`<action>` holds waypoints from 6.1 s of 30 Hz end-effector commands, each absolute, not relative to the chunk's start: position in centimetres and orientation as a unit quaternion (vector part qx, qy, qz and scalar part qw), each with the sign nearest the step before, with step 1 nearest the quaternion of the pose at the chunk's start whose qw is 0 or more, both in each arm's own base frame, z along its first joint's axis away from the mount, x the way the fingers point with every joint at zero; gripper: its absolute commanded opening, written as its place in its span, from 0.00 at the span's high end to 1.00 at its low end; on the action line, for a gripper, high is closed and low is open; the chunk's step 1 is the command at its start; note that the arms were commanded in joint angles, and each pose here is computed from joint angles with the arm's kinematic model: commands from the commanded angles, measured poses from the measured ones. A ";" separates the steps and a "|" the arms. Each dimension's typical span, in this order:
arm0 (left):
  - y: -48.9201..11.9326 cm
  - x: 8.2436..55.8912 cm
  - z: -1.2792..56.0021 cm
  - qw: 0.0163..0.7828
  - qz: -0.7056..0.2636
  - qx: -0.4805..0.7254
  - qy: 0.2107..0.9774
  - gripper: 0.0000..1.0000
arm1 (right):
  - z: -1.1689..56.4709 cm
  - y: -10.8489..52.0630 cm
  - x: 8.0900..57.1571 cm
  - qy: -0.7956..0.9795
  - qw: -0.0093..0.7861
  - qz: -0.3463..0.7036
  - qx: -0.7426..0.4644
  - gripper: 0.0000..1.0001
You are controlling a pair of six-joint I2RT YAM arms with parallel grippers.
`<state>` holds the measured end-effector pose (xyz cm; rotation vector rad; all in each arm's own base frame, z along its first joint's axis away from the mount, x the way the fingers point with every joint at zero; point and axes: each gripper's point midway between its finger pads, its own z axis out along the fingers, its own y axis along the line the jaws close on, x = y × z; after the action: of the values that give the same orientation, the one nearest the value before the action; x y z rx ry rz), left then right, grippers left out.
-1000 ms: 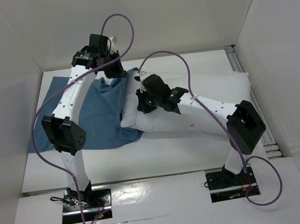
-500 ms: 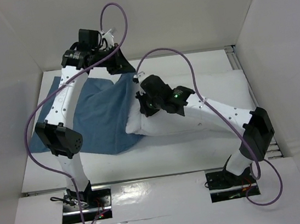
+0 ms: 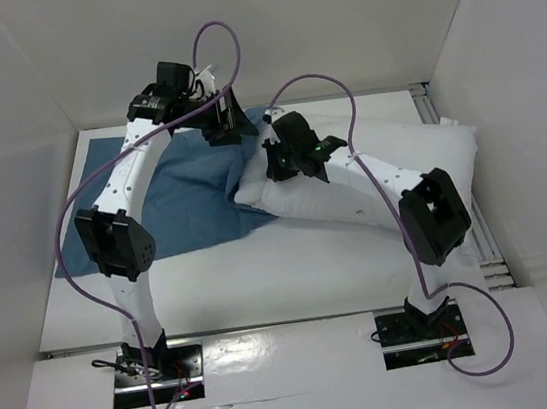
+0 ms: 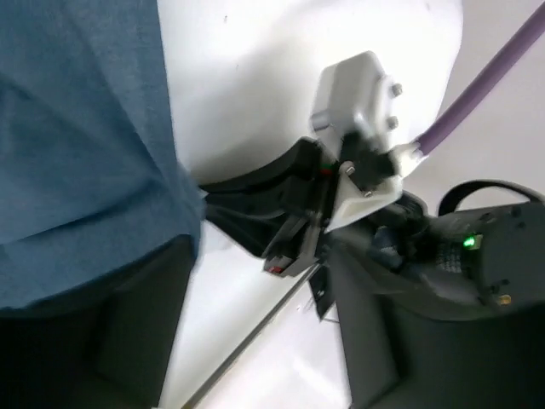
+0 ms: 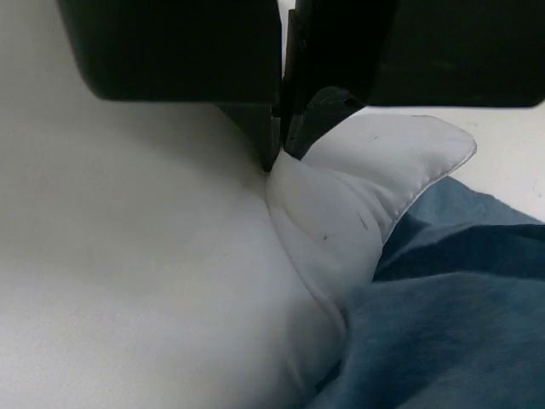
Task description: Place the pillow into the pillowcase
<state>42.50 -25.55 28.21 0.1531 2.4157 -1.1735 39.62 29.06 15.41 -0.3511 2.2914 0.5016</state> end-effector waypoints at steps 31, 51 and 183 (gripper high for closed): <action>-17.9 38.7 10.3 0.215 -0.339 -0.131 0.907 0.38 | 18.8 30.4 40.4 0.865 0.361 0.318 -0.141 1.00; -19.8 37.4 15.3 0.218 -0.371 -0.064 0.900 1.00 | 21.7 26.8 43.6 0.869 0.382 0.298 -0.105 1.00; -23.7 36.9 26.8 0.292 -0.230 0.067 0.926 1.00 | 24.5 28.9 36.5 0.850 0.434 0.276 -0.116 1.00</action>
<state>35.38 -23.89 21.35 0.1786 2.6185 -0.6011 35.82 29.26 20.83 -0.2901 2.2279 0.6959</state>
